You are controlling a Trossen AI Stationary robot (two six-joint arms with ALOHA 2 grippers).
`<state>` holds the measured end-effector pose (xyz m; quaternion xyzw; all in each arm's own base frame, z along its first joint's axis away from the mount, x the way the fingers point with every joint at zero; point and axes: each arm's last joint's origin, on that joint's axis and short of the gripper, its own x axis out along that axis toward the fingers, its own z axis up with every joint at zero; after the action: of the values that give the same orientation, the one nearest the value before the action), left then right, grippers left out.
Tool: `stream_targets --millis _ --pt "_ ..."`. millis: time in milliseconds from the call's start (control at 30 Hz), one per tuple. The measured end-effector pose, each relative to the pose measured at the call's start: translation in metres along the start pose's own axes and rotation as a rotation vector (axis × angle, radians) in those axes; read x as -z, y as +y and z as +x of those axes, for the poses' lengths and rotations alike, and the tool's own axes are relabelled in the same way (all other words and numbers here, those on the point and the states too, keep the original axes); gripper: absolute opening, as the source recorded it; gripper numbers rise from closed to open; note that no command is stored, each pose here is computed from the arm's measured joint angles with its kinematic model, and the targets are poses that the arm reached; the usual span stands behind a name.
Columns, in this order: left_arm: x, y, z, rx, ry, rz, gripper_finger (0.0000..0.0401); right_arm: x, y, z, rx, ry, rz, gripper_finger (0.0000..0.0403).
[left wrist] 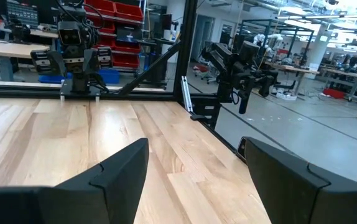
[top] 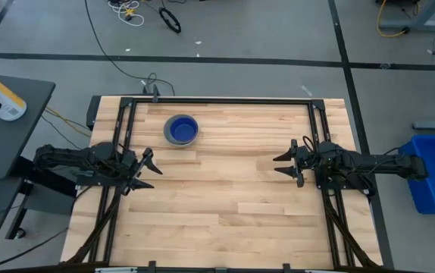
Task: Nest bowls inside each other
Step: Return to Home Position
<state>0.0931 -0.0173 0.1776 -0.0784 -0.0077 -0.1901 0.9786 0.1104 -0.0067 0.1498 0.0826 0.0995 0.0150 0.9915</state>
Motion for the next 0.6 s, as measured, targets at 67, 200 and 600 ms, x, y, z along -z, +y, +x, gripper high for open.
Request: stream_targets --millis 67,200,600 --pt "0.0000 0.0000 0.0000 0.000 0.000 0.000 0.0277 0.0000 0.0000 0.0000 0.000 0.000 0.000 0.0195" --pt "0.0000 0.0000 0.0000 0.000 0.000 0.000 0.0277 0.0000 0.0000 0.0000 0.000 0.000 0.000 0.0200" --pt "0.0000 0.0000 0.0000 0.000 0.000 0.000 0.0277 0.0000 0.0000 0.0000 0.000 0.000 0.000 0.0220"
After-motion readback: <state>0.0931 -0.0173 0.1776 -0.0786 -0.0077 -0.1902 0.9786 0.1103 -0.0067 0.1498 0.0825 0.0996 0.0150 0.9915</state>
